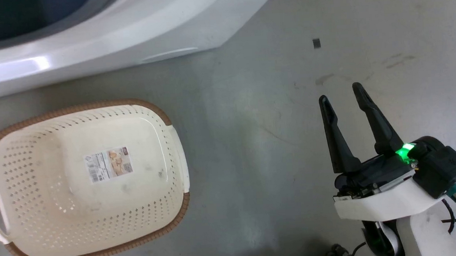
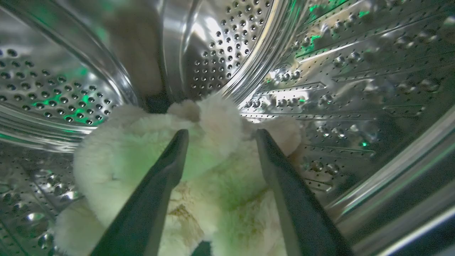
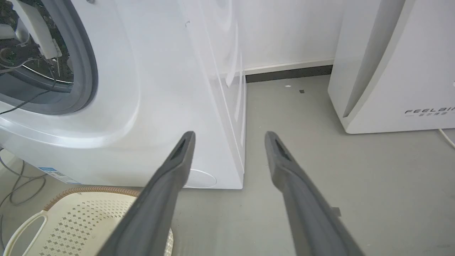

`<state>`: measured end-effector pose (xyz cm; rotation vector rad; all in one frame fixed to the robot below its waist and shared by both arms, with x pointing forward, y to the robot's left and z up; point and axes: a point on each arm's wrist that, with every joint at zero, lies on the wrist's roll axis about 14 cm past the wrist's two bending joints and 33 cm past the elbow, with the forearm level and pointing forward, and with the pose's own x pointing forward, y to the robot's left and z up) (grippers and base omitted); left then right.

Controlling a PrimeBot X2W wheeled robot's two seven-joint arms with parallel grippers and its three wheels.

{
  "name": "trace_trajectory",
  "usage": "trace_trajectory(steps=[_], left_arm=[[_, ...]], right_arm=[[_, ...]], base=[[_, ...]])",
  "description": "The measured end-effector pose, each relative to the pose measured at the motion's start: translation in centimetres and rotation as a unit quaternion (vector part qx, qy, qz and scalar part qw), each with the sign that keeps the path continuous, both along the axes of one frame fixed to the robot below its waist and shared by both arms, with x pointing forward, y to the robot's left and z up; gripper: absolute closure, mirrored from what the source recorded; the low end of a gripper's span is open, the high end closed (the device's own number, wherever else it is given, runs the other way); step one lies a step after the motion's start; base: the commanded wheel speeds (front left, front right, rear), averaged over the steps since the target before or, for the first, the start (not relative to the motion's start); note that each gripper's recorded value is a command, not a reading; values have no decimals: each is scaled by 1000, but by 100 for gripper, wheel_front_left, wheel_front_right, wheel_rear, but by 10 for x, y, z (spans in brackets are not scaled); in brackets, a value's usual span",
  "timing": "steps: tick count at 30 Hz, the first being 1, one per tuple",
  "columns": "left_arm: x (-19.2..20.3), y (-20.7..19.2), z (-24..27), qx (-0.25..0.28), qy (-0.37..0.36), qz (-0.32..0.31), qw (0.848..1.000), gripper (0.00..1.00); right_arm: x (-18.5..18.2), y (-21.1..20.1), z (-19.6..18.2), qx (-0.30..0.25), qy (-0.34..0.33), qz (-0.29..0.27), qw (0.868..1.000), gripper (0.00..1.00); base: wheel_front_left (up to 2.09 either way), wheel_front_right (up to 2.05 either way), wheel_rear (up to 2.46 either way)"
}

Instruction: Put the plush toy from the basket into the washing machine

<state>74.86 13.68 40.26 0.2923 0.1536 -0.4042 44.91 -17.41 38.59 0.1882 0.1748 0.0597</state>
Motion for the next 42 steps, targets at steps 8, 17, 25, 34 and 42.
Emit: trace_trajectory(steps=[8,17,25,34,42], left_arm=[[-35,6,26,-20,-1,10,1000,0],[-100,1,97,-80,-61,15,995,0],[-184,8,143,-115,-115,31,986,0],[-269,27,157,-141,-141,74,977,0],[-326,40,148,-170,-139,124,968,0]], right_arm=[[0,-1,40,-16,-49,2,999,0],[-18,5,80,-20,-91,9,996,0],[-43,17,116,-11,-132,22,991,0],[-64,35,145,-1,-169,45,985,0],[-79,43,155,4,-183,56,982,0]], base=[[0,0,0],[0,0,0],[0,0,0],[0,0,0],[0,0,0]])
